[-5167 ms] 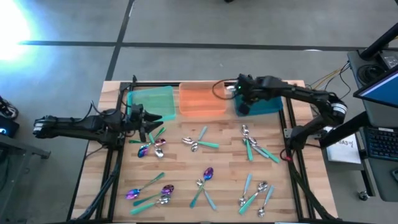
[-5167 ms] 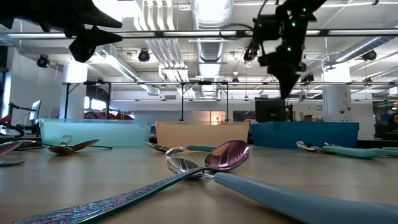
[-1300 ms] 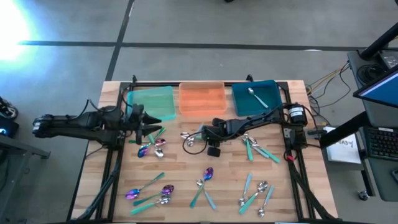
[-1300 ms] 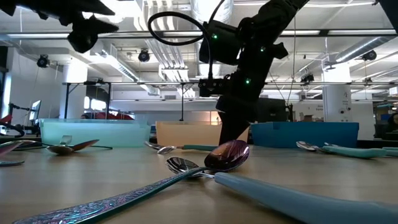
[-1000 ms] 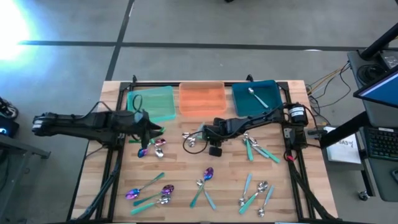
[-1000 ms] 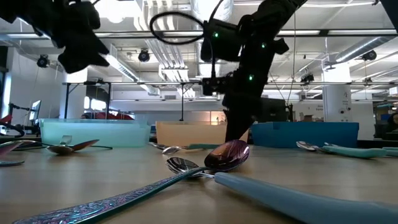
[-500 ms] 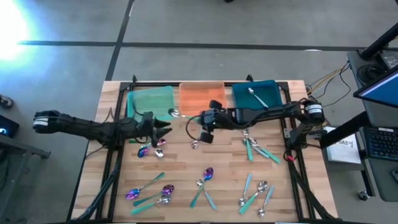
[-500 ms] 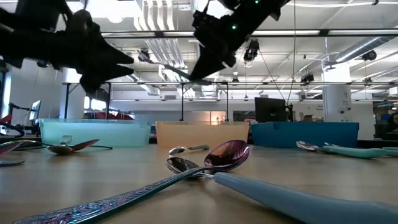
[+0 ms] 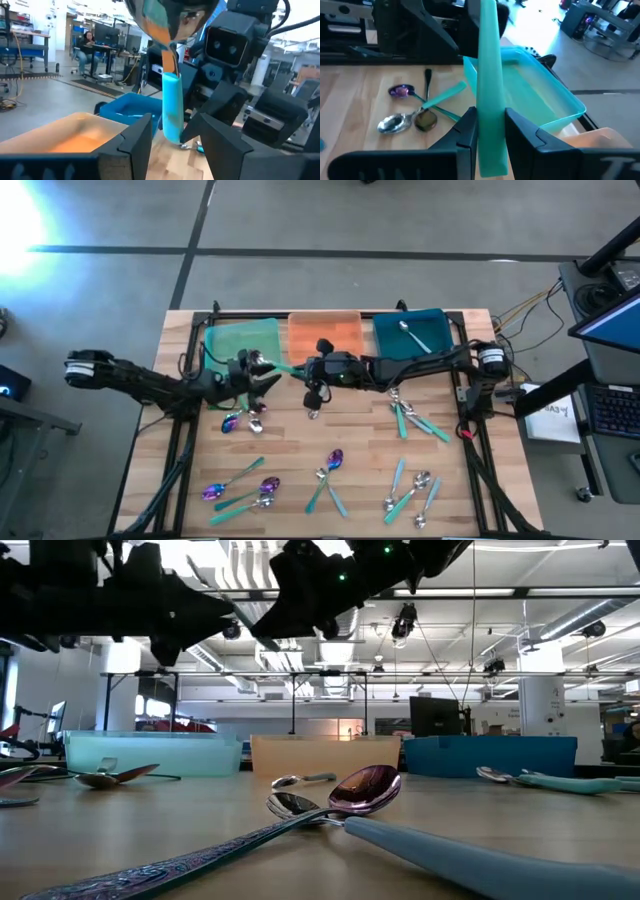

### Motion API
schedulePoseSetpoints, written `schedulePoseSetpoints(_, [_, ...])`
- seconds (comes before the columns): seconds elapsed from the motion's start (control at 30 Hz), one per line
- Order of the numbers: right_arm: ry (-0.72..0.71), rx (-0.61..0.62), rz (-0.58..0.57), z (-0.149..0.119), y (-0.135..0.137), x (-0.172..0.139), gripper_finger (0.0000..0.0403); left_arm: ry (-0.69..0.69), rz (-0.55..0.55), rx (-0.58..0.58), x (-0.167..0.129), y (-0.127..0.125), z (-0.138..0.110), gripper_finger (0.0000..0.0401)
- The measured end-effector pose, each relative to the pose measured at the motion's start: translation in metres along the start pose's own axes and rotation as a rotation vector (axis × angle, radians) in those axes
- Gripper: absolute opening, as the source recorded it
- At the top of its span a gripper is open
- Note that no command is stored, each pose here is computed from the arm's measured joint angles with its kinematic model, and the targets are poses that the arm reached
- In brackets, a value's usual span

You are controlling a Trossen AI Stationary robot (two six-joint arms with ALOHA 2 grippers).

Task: Sort silverware by color (type)
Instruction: Put the green spoon into the orange bin

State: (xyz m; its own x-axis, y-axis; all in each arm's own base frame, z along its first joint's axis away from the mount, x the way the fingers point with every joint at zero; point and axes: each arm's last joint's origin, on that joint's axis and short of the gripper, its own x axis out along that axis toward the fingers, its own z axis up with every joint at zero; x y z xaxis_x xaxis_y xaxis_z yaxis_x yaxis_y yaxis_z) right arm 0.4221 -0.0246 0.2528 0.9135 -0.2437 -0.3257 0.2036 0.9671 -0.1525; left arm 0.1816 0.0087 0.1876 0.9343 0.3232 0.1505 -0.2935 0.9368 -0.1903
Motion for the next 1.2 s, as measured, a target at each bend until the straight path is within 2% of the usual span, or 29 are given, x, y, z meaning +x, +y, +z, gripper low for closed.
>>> schedulePoseSetpoints(0.13, [0.002,0.004,0.003,0.000,0.000,0.000,0.0061,-0.025,0.067,0.015,0.008,-0.001,0.004,0.0145])
schedulePoseSetpoints(0.3, [-0.011,-0.002,0.011,0.002,0.006,-0.001,0.0061,-0.042,0.065,0.011,0.013,-0.004,0.008,0.0128])
schedulePoseSetpoints(0.53, [0.000,-0.005,0.012,0.001,0.006,-0.001,0.0061,-0.043,0.034,0.004,0.018,-0.007,0.009,0.0031])
schedulePoseSetpoints(0.77, [0.021,-0.012,0.009,0.003,0.003,-0.005,0.0061,-0.041,0.042,-0.010,0.020,-0.006,0.009,0.0031])
schedulePoseSetpoints(0.87, [0.072,-0.013,0.004,0.007,-0.001,-0.008,0.0096,-0.031,0.061,-0.002,0.022,-0.003,0.007,0.0031])
schedulePoseSetpoints(1.03, [0.202,-0.031,-0.051,0.018,-0.008,-0.015,0.0175,-0.025,0.174,0.023,0.026,0.013,0.005,0.0031])
schedulePoseSetpoints(1.2, [0.347,-0.078,-0.140,0.025,-0.016,-0.026,0.0207,-0.019,0.246,0.039,0.033,0.031,0.004,0.0031])
